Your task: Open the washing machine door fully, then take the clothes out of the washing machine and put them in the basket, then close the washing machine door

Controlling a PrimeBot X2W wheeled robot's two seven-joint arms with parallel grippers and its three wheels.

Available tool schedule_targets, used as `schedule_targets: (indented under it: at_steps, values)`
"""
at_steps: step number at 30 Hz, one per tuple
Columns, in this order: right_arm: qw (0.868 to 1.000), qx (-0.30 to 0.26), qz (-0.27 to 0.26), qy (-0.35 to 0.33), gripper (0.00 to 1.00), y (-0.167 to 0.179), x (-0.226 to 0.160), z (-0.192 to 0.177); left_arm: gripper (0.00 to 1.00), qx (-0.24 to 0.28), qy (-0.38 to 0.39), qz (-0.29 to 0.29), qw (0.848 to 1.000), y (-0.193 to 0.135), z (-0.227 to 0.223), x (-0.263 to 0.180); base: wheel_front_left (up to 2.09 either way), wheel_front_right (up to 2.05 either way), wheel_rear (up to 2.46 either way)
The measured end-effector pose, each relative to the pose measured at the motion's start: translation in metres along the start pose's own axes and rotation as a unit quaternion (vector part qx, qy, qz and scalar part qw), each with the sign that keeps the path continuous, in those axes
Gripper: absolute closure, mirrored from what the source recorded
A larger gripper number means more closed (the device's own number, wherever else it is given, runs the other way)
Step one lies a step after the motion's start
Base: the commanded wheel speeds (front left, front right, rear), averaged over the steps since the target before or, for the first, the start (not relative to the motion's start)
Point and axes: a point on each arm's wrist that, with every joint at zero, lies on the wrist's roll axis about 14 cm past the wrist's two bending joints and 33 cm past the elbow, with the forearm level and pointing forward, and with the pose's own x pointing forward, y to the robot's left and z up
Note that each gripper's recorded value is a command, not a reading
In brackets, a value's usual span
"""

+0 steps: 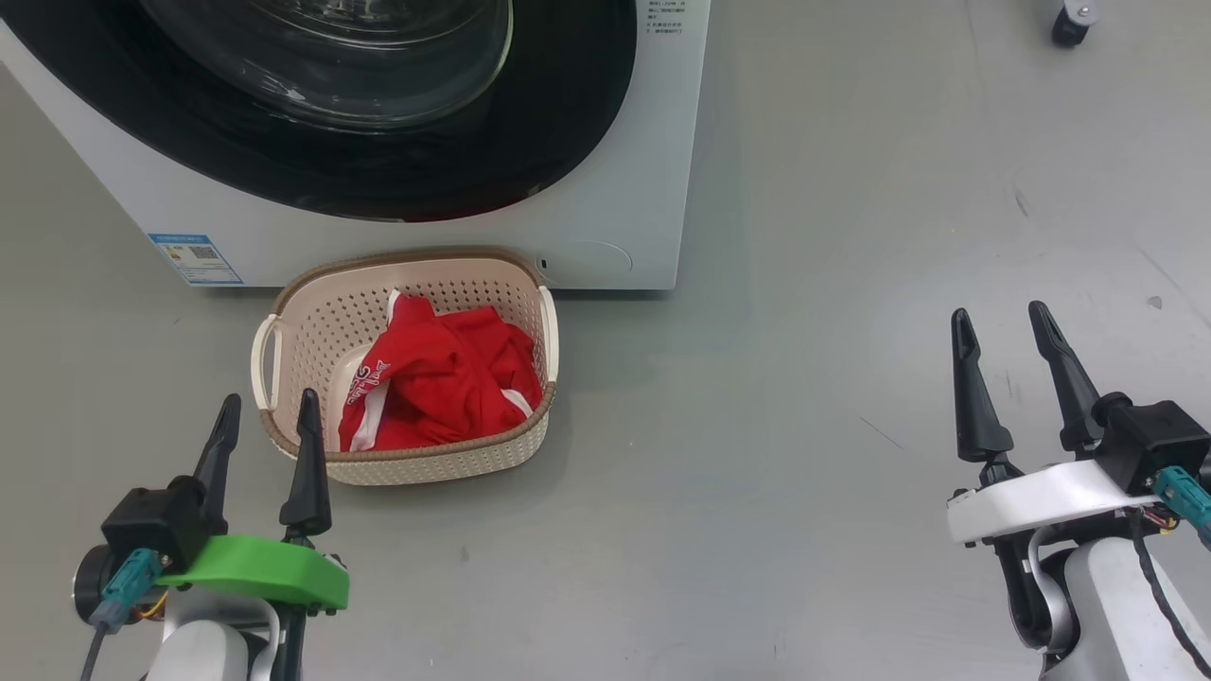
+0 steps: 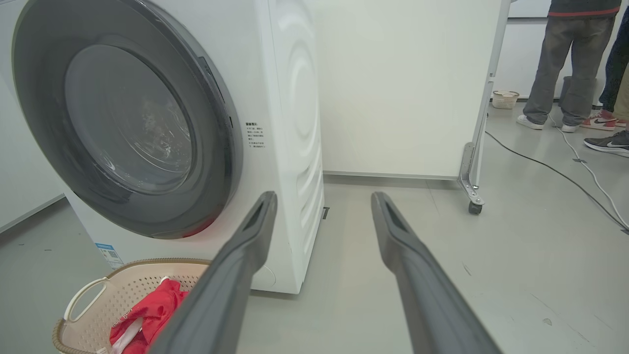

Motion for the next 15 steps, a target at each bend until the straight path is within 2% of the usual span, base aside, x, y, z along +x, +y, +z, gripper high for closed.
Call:
schedule_targets:
  at_steps: [15]
  values:
    - [1.0, -0.012, 0.012, 0.008, 0.0, 0.005, -0.0041, -0.0054, 0.0, -0.001, -0.006, 0.003, 1.0, 0.002, 0.0039, -0.0001, 0.0, 0.0, 0.0]
